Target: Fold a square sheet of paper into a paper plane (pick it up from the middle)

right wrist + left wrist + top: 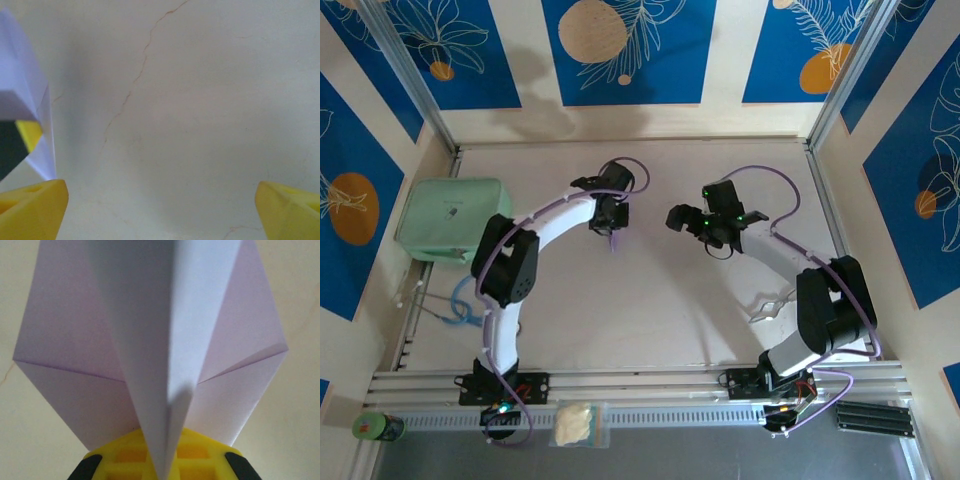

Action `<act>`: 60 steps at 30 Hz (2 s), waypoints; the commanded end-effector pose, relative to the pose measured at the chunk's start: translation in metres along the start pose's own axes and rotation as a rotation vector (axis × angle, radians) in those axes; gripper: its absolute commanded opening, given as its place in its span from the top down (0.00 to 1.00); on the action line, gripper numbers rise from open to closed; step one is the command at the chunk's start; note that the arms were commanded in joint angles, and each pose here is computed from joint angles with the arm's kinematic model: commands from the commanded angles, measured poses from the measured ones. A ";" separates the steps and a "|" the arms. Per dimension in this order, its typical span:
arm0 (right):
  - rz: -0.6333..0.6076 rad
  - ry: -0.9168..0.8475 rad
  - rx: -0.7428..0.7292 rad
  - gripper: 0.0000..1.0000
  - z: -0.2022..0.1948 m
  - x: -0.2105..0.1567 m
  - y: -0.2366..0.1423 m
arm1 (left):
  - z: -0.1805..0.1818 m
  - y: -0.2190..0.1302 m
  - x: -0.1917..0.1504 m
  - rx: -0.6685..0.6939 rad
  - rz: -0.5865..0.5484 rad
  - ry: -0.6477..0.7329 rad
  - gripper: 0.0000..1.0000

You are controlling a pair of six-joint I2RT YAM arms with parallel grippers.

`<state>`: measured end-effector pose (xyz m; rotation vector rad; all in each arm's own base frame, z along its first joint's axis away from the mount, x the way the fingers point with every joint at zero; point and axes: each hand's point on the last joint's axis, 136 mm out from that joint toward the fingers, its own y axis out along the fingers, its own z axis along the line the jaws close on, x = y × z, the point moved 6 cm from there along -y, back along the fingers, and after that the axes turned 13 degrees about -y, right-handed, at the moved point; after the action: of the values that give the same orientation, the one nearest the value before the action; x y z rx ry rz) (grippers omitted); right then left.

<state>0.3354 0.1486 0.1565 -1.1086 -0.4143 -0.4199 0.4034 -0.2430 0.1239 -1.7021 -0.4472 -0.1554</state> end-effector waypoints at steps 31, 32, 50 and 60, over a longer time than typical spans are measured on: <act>0.028 -0.003 0.035 0.02 -0.002 -0.001 0.007 | -0.007 0.066 0.011 0.093 0.084 -0.034 0.76; 0.029 -0.001 0.034 0.02 -0.002 -0.001 0.008 | -0.007 0.067 0.010 0.096 0.085 -0.033 0.75; 0.053 0.011 0.035 0.02 -0.002 -0.002 0.014 | -0.005 0.076 0.002 0.164 0.071 -0.007 0.59; 0.050 0.022 0.036 0.02 -0.002 -0.001 0.013 | -0.020 0.043 0.019 0.084 0.004 -0.023 0.49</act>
<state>0.3374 0.1504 0.1400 -1.1002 -0.3852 -0.3770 0.4440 -0.2622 0.0820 -1.6238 -0.4585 -0.1086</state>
